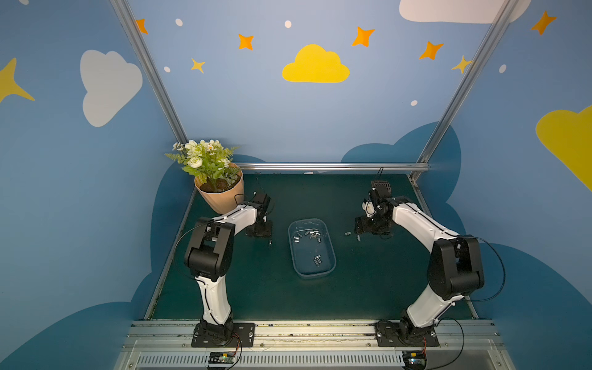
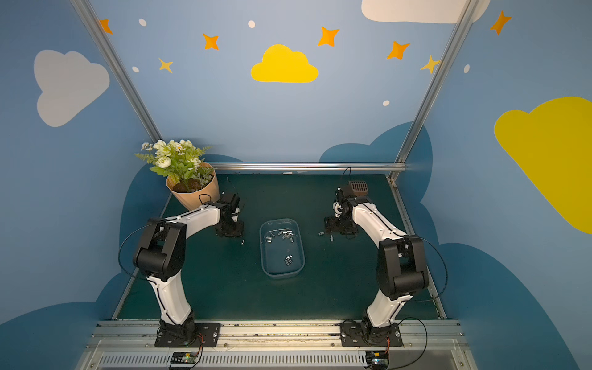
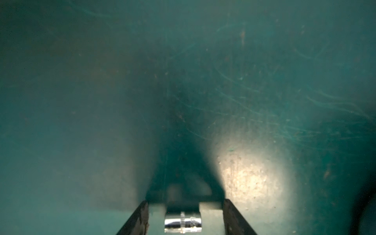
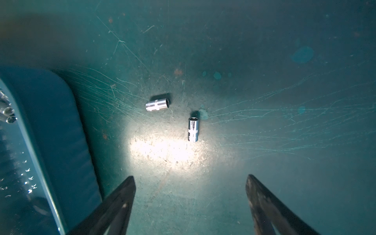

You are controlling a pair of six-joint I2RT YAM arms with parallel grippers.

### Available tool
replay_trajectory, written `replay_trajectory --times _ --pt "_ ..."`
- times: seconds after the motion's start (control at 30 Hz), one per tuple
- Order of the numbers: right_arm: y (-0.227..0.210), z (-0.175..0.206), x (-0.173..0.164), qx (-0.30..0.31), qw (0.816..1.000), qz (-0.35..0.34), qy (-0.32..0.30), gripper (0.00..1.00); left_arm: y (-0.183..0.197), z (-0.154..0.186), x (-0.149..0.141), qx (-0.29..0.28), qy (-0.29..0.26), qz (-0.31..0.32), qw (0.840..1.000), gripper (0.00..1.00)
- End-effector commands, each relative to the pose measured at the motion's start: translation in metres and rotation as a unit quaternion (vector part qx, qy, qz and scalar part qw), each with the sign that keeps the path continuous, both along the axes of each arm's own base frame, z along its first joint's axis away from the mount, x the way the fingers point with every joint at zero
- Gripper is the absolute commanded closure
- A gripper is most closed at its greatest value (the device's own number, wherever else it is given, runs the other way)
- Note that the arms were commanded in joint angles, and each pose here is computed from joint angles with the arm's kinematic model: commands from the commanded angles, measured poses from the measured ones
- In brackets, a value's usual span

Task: Take out the socket from the storage box
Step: Place the socket head at the center of the board, then pick up the socket head from the storage box.

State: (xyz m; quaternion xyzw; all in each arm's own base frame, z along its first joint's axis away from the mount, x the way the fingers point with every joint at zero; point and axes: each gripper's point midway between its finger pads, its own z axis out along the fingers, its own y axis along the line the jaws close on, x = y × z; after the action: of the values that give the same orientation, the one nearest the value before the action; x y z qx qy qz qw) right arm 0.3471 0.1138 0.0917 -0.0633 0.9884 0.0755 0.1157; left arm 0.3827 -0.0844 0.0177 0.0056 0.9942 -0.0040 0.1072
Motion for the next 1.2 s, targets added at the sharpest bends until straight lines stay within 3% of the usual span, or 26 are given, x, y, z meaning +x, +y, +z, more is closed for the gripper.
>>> replay_trajectory --times 0.0,0.57,1.17 --pt "-0.002 0.01 -0.003 0.003 1.0 0.001 -0.01 0.14 0.007 0.016 0.0 0.008 -0.007 -0.001 1.0 0.39" --pt "0.012 0.031 -0.003 0.008 0.999 0.037 -0.038 0.15 0.006 0.092 -0.006 -0.018 -0.084 0.008 0.996 0.32" --pt "0.09 0.063 -0.01 0.029 0.983 0.16 -0.084 0.17 0.016 0.109 -0.042 -0.048 -0.133 0.068 0.988 0.17"
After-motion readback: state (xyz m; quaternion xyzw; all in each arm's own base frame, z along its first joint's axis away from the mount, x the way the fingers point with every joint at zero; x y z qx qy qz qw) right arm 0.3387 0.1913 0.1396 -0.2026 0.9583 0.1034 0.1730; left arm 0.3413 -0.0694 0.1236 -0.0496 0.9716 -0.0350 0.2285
